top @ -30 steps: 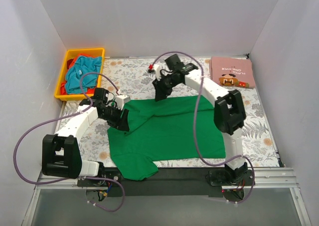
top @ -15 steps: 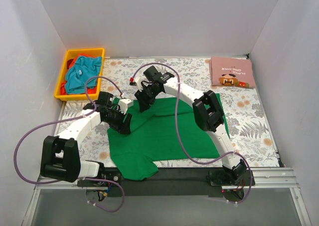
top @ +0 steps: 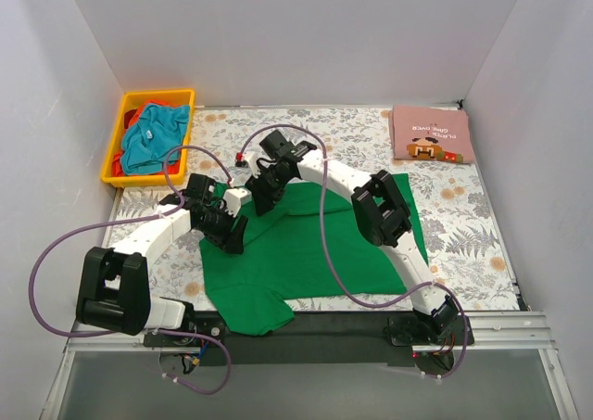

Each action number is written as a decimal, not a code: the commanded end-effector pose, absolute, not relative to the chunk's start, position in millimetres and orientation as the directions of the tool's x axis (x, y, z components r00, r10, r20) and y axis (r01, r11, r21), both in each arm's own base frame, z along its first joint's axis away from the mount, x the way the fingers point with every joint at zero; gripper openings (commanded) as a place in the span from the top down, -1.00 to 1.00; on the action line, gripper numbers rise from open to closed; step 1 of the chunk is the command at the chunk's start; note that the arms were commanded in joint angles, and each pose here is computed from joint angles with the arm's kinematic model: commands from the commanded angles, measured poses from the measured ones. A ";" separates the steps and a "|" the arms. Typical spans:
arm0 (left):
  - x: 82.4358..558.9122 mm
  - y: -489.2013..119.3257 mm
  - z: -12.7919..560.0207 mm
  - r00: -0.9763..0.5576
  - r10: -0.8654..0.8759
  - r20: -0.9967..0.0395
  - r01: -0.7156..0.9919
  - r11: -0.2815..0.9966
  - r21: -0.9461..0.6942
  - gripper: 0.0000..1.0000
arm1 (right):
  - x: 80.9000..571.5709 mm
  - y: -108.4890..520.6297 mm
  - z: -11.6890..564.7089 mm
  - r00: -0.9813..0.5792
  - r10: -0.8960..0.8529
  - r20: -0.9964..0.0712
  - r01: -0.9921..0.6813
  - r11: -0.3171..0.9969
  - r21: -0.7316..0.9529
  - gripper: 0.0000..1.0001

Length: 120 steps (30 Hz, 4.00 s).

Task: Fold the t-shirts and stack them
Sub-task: Fold the tshirt

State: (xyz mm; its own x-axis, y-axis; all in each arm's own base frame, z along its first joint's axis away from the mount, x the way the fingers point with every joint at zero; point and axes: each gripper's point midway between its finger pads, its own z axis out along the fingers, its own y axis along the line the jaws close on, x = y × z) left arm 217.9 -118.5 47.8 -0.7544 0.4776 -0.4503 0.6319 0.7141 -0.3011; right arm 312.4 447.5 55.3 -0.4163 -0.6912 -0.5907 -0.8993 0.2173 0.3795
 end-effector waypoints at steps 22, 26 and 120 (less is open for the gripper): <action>219.5 -120.4 50.2 -0.731 0.489 -0.476 0.652 0.705 -0.278 0.91 | 305.0 446.5 87.5 -0.382 -0.667 -0.639 -0.919 0.198 0.342 0.97; 220.5 -117.5 52.3 -0.727 0.492 -0.478 0.652 0.713 -0.258 0.98 | 302.3 444.0 93.9 -0.377 -0.664 -0.646 -0.921 0.194 0.338 0.97; 363.7 -82.8 131.5 -0.791 0.022 -0.611 0.349 0.837 -0.422 0.37 | 381.8 241.6 130.4 -0.555 -0.555 -0.619 -0.805 0.546 0.232 0.44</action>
